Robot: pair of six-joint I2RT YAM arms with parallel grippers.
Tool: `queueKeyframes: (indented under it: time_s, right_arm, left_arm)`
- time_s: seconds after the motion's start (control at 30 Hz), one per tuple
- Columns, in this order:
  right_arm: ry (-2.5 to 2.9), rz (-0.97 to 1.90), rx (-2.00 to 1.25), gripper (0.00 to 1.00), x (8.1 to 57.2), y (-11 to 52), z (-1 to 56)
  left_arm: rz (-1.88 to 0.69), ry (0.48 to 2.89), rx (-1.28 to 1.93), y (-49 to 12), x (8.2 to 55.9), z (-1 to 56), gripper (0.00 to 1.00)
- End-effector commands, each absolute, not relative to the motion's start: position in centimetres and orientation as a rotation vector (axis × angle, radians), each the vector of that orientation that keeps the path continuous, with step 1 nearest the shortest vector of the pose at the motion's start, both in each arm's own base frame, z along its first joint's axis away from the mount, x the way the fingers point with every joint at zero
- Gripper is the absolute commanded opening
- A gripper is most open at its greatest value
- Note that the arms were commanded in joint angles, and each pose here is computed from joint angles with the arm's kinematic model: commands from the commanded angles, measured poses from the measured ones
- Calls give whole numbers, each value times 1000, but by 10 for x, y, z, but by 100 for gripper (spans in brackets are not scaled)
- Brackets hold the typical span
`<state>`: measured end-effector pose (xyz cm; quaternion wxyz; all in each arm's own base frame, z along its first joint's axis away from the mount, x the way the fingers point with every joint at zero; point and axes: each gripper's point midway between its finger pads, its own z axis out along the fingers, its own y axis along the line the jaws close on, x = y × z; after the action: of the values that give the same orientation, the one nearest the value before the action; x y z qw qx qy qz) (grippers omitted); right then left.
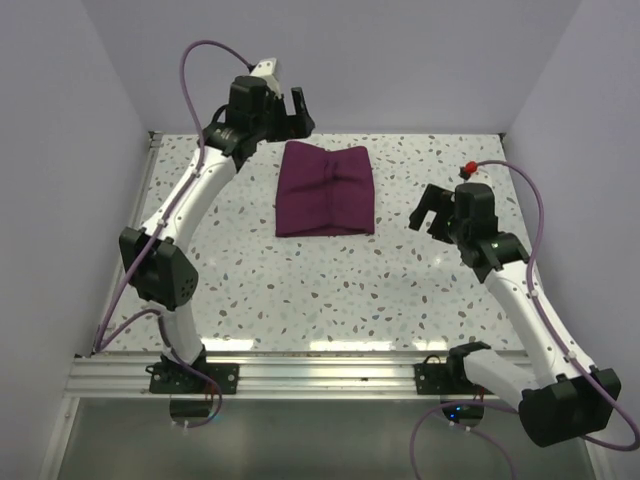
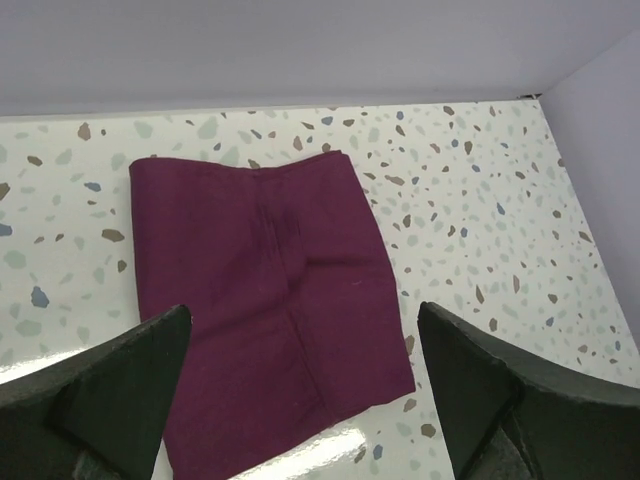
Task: Open and lay out the surgical kit
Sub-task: Open the surgical kit at the center of the board.
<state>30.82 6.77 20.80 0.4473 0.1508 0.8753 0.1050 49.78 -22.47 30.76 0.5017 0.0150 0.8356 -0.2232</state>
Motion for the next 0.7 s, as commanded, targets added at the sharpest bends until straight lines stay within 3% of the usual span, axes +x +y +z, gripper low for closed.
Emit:
queueKeyframes:
  time_s: [0.0,0.07,0.1,0.13,0.2,0.27,0.33,0.67]
  right_arm:
    - [2159,224,267,98,304,68,212]
    - [2130,248,285,99,300,69,207]
    - [2122,267,306,98,297,70,208]
    - [2122,290,323,99,293,72,206]
    - [2116,347,344,98,286,77,207]
    - [2113,362,332,98,280,79,211]
    - [2073,329,333,98,276,70,220]
    - [2153,189,299,98,257,51,209]
  left_arm:
    - [-697,1872,6,-236,487,381,100]
    - [-796,1738,94,-240,458,414,100]
    - [-831,1833,125,-246,446,339,100]
    - [-898,1611,127,-245,438,383,100]
    - [-745,1845,-25,-230,450,326,100]
    - [-519,2060,-21,-230,470,261,90]
    - [-238,2174,63,-233,476,221,89]
    - [106,2316,256,-289,477,147,75]
